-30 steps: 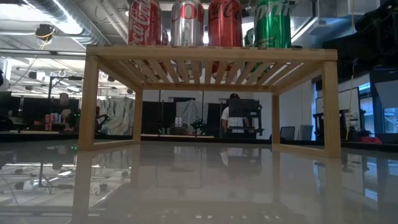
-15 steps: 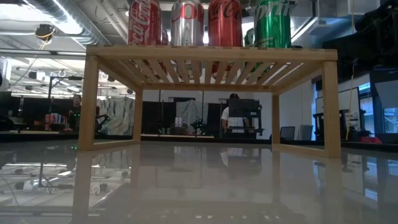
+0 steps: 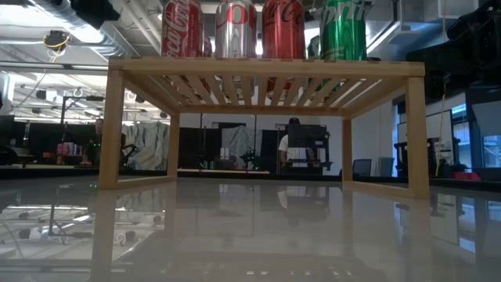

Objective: Place canned beverage on shelf
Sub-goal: Return to Home Position

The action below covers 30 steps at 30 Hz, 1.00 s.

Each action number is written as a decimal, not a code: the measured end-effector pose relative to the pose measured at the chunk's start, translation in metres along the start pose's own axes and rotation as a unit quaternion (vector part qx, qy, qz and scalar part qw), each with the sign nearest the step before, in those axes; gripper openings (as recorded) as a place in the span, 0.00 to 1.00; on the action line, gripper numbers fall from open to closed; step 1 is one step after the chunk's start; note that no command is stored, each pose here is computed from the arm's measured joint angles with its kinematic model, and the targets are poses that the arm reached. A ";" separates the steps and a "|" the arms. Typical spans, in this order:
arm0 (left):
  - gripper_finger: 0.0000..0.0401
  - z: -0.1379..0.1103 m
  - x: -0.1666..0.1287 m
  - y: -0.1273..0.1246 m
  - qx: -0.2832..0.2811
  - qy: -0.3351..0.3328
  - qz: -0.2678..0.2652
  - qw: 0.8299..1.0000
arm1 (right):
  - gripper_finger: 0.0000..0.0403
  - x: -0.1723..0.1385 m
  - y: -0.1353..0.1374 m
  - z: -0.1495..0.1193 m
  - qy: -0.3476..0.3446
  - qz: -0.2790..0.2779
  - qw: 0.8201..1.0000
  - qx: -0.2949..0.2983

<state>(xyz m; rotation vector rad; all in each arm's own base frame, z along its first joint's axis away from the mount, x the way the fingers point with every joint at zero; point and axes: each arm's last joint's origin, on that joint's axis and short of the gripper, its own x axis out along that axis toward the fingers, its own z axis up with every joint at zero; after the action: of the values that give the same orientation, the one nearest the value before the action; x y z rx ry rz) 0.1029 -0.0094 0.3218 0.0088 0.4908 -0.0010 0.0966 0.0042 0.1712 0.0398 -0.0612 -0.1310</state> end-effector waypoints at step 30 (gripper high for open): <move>0.36 -0.088 0.005 0.003 -0.004 -0.192 -0.013 0.981 | 0.95 0.000 0.000 0.000 0.000 0.000 1.000 0.000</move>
<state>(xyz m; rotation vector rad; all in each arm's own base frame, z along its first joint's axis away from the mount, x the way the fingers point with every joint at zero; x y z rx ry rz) 0.0656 -0.0052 0.2425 -0.0053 0.1045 -0.0258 0.0966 0.0042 0.1711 0.0398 -0.0609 -0.1314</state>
